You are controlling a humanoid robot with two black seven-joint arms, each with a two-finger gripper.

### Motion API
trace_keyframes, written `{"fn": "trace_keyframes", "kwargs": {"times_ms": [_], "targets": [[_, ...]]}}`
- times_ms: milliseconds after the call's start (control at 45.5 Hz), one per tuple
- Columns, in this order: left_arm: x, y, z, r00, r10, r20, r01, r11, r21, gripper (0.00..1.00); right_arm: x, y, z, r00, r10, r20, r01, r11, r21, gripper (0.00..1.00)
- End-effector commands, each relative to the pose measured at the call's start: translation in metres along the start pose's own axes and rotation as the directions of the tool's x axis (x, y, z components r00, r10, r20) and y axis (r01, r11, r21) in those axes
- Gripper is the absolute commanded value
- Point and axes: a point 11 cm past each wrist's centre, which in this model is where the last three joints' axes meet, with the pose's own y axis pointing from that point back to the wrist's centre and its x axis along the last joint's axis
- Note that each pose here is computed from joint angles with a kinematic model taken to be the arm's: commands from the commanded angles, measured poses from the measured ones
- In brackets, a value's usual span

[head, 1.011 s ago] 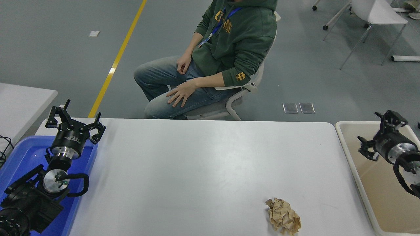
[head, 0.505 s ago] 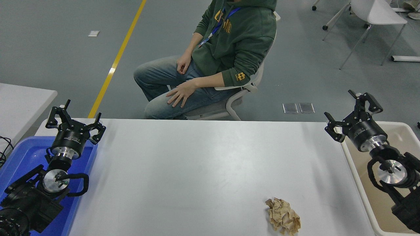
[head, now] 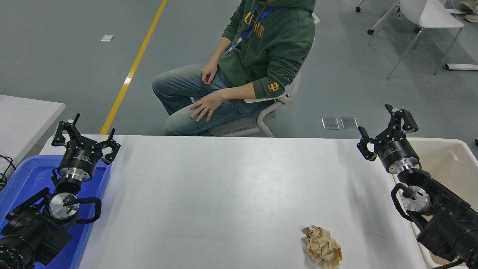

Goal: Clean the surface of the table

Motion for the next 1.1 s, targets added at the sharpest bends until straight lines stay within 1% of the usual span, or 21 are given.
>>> {"fn": "trace_keyframes", "kwargs": {"times_ms": [0,198,264,374,462,615,747,967,1077], "targets": [[0.000,0.000,0.000,1.000,-0.001,-0.001,0.001,1.000,0.000,1.00,-0.005,-0.002,0.004,1.000,-0.002,-0.007,0.002,1.000,0.006,1.00],[0.000,0.000,0.000,1.000,0.000,0.000,0.000,1.000,0.000,1.00,-0.005,-0.002,0.001,1.000,-0.010,0.010,0.009,1.000,0.011,1.00],[0.000,0.000,0.000,1.000,-0.001,-0.001,0.001,1.000,0.000,1.00,-0.011,-0.004,-0.007,0.999,-0.038,0.021,0.038,0.999,0.008,1.00],[0.000,0.000,0.000,1.000,0.000,0.000,0.000,1.000,0.000,1.00,-0.007,0.003,-0.015,0.994,-0.052,0.092,0.059,0.995,-0.081,1.00],[0.000,0.000,0.000,1.000,0.000,0.000,0.000,1.000,0.000,1.00,-0.006,0.005,-0.024,0.989,-0.061,0.133,0.075,0.992,-0.104,1.00],[0.000,0.000,0.000,1.000,-0.001,-0.001,0.001,1.000,0.000,1.00,-0.009,0.011,-0.040,0.984,-0.103,0.143,0.125,0.981,-0.150,1.00],[0.000,0.000,0.000,1.000,0.000,0.000,0.000,1.000,0.000,1.00,-0.019,0.013,-0.055,0.982,-0.152,0.112,0.170,0.970,-0.176,1.00],[0.000,0.000,0.000,1.000,0.000,0.000,0.000,1.000,0.000,1.00,-0.027,0.018,-0.072,0.988,-0.151,0.022,0.151,0.948,-0.279,1.00],[0.000,0.000,0.000,1.000,0.000,0.000,0.000,1.000,0.000,1.00,-0.037,0.020,-0.078,0.985,-0.170,-0.012,0.156,0.930,-0.332,1.00]]}}
